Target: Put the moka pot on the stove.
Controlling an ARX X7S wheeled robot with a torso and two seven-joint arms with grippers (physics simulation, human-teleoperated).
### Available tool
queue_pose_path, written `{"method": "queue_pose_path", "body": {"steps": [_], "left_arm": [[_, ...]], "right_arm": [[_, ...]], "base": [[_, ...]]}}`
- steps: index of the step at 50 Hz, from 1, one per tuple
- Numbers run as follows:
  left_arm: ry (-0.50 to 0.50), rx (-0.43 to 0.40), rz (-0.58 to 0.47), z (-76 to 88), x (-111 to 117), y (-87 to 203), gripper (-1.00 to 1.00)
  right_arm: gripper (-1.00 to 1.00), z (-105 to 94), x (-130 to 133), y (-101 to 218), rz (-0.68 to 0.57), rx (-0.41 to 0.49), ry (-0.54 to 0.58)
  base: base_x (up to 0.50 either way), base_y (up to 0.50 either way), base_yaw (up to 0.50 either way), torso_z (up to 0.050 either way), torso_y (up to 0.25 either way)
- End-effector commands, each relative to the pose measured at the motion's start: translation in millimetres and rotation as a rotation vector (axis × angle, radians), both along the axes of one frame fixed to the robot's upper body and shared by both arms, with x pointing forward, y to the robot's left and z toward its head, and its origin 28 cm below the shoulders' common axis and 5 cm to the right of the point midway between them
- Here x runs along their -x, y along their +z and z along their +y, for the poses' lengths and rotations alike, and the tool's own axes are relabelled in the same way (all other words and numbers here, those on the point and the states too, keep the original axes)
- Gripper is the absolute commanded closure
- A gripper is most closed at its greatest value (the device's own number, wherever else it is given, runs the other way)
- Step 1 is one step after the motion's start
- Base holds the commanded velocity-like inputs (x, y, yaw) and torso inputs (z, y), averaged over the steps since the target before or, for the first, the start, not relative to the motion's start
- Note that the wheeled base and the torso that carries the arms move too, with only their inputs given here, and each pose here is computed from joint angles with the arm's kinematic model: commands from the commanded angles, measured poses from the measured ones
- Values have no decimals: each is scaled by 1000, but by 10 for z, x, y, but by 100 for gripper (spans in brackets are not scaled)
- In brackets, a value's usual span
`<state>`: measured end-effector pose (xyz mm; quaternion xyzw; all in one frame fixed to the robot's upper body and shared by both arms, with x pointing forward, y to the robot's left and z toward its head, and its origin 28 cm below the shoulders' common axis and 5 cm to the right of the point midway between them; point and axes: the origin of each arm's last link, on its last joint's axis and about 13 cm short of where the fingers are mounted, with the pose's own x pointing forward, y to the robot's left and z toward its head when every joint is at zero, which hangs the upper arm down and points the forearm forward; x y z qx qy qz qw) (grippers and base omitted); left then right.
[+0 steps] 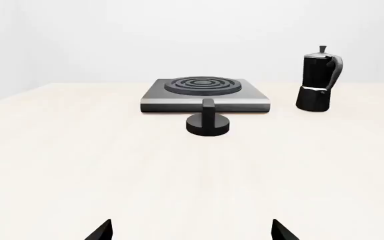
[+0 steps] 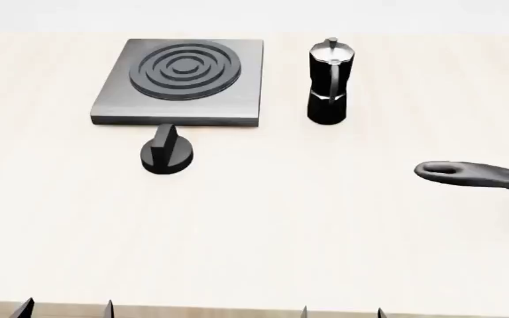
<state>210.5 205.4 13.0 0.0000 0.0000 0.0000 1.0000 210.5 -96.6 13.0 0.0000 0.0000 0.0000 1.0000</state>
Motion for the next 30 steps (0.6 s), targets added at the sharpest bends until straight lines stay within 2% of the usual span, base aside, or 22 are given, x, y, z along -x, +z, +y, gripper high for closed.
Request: {"method": "queue_pose_path", "body": {"steps": [1, 9, 14, 18, 30], "left_arm": [[0, 0, 0, 1, 3, 3, -100], [-8, -9, -9, -2, 7, -52, -100], [-16, -17, -14, 3, 1, -265, -100], [-27, -20, -19, -7, 17, -225, -100], [-33, -19, -37, -18, 16, -183, -100]], "right_arm": [[-100, 3, 0, 0, 0, 0, 0], [-100, 4, 0, -3, 16, -15, -3], [-100, 4, 1, -4, 16, -24, -8], [-100, 4, 4, -10, -10, -59, -22], [-100, 3, 3, -12, -3, -64, -13]], "base": [[0, 0, 0, 0, 0], [0, 0, 0, 0, 0], [0, 0, 0, 0, 0], [0, 0, 0, 0, 0], [0, 0, 0, 0, 0]]}}
